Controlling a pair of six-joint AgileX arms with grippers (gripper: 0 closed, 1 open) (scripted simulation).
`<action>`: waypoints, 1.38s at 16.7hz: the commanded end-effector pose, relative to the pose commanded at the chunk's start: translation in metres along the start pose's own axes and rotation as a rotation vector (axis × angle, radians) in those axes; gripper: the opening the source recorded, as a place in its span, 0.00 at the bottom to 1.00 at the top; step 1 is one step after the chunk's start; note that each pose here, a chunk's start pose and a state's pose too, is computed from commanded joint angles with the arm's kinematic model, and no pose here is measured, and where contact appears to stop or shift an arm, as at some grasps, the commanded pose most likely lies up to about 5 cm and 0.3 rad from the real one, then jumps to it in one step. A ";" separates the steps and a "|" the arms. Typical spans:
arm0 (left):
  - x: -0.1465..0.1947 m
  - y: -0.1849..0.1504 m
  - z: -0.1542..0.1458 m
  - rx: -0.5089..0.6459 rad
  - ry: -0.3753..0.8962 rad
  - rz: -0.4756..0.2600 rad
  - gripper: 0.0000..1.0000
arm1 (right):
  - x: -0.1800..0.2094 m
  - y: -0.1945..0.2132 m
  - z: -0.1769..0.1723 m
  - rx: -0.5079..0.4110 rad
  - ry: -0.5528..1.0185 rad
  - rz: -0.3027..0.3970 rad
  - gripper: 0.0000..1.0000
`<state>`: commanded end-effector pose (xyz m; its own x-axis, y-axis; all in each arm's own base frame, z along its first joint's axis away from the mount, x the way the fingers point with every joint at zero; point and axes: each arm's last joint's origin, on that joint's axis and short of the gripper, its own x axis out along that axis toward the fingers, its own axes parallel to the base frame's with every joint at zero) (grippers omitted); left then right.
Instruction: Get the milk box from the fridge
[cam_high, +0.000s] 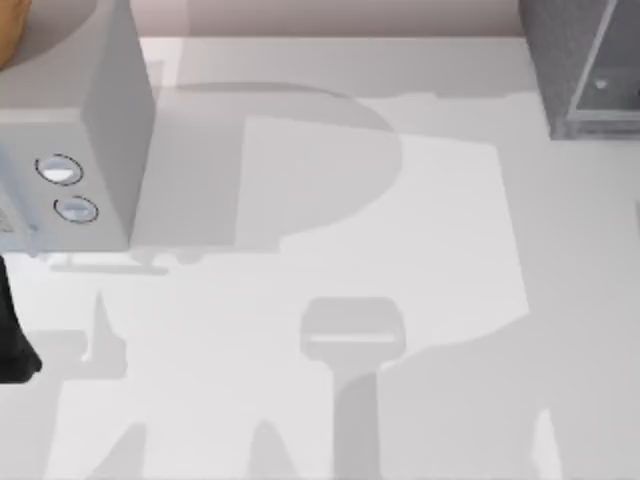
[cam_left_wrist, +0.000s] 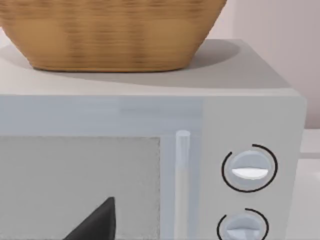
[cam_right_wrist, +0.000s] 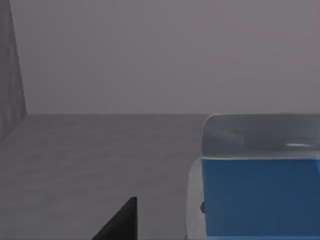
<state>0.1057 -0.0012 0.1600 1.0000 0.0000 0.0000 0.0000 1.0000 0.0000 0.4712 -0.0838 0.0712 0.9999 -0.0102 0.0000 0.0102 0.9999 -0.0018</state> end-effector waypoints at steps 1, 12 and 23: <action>0.000 0.000 0.000 0.000 0.000 0.000 1.00 | 0.000 0.000 0.000 0.000 0.000 0.000 0.62; 0.000 0.000 0.000 0.000 0.000 0.000 1.00 | 0.000 0.000 0.000 0.000 0.000 0.000 0.00; 0.000 0.000 0.000 0.000 0.000 0.000 1.00 | 0.000 -0.002 0.030 0.001 0.001 -0.003 0.00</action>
<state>0.1057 -0.0012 0.1600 1.0000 0.0000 0.0000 0.0000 1.0000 0.0000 0.4713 -0.0853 0.1015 0.9999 -0.0137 -0.0007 0.0137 0.9999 -0.0008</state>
